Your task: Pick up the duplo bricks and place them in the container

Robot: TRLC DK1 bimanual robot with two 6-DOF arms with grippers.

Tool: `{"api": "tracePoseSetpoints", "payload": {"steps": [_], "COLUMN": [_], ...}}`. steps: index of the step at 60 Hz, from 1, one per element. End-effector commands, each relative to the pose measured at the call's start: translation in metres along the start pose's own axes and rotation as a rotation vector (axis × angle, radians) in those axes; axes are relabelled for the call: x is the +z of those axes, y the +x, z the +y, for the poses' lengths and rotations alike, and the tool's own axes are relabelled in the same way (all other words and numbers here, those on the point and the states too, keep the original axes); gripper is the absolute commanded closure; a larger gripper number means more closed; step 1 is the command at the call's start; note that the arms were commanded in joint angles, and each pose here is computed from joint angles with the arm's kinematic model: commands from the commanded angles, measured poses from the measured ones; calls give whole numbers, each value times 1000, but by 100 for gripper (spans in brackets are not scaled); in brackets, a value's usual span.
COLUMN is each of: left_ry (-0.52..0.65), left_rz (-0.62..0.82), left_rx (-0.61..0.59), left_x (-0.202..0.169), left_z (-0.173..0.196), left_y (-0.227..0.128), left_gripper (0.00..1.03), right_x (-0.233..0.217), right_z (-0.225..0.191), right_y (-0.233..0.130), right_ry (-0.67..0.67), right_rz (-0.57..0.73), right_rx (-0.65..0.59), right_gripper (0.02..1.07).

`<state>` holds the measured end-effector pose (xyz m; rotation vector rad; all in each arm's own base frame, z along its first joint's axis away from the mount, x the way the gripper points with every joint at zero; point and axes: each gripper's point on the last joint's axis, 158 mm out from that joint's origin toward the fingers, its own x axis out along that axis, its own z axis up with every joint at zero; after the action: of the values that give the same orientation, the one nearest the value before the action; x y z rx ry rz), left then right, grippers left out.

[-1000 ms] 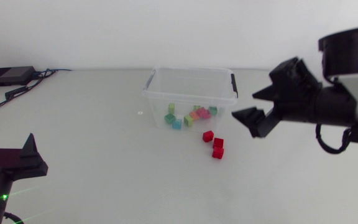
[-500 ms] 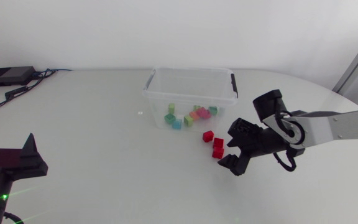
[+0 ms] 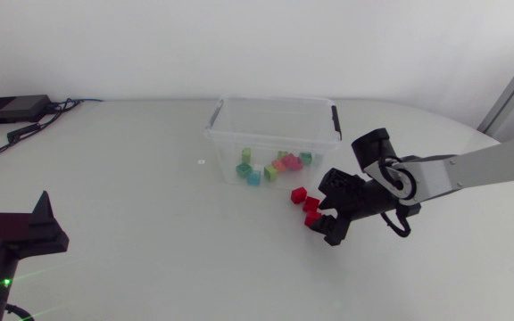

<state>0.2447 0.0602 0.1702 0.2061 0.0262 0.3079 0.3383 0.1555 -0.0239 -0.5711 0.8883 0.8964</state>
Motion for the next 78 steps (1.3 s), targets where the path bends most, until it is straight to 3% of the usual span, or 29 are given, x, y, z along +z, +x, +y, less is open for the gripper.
{"api": "tracePoseSetpoints", "payload": {"steps": [1, 10, 22, 57, 69, 78], "left_ry": [-18, -17, -17, -17, -17, -18], "left_rz": [7, 9, 9, 9, 9, 7], "left_rx": [1, 3, 1, 1, -7, -8], "left_x": [-6, -7, -7, -7, -7, -6], "left_z": [-1, 0, -1, -1, -3, -3], "left_y": [0, 0, 0, 0, 0, 0], "left_gripper": [4, 4, 4, 4, 4, 4], "right_x": [-5, -7, -7, 60, 108, 142], "right_z": [3, 9, 23, 66, 49, 20], "right_y": [7, 6, -12, -167, -211, -212], "right_ry": [-27, -34, -47, -115, -111, -82], "right_rz": [11, 11, 11, -171, -265, -315], "right_rx": [10, 19, 27, -62, -138, -178], "right_gripper": [50, 79, 80, 80, 80, 80]}}
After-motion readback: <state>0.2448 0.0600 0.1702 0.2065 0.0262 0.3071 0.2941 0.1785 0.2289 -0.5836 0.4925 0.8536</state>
